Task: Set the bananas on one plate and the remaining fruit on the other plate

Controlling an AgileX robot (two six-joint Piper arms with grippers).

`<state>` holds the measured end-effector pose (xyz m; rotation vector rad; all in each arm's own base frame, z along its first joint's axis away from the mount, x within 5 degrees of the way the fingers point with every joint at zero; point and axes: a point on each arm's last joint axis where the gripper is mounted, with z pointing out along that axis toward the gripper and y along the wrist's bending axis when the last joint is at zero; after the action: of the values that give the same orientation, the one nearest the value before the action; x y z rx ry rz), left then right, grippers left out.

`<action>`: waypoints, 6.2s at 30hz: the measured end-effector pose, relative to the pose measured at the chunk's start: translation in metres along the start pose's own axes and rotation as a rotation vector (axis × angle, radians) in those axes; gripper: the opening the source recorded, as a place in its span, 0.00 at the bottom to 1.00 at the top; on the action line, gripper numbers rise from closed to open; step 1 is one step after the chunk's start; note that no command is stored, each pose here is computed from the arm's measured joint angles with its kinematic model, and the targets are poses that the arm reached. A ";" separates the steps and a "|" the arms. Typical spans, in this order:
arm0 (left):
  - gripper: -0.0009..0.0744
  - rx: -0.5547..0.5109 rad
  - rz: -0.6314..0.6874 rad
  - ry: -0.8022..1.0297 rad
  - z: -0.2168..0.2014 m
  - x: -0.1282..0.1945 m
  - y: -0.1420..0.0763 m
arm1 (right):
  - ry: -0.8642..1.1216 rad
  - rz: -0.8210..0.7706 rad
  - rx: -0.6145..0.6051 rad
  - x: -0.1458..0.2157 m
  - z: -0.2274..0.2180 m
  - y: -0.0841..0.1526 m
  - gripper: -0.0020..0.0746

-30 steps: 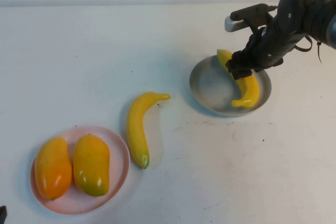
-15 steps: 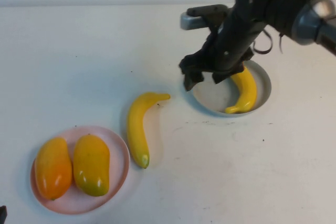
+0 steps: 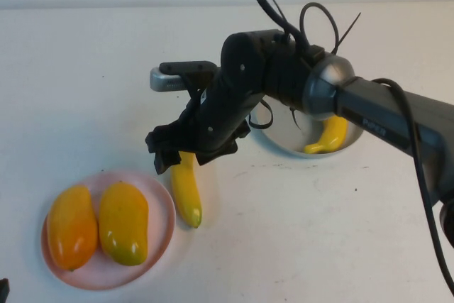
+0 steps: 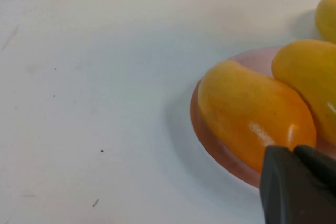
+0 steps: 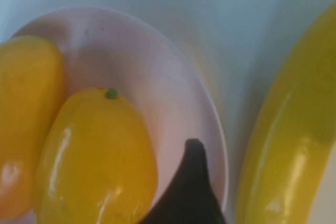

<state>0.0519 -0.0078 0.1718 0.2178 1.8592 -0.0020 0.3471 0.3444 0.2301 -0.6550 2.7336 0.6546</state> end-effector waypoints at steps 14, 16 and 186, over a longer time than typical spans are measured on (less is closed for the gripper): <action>0.01 0.000 0.000 0.000 0.000 0.000 0.000 | 0.032 0.029 0.054 0.004 0.034 -0.012 0.74; 0.01 0.000 0.000 0.000 0.000 0.000 0.000 | 0.038 0.028 0.060 0.005 0.037 -0.013 0.71; 0.01 0.000 0.003 0.000 0.000 0.000 0.000 | -1.022 0.184 0.673 0.401 -0.159 -0.156 0.01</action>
<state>0.0519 -0.0078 0.1718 0.2209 1.8588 0.0003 0.0530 -0.0030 0.1744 0.1058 1.8383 0.0133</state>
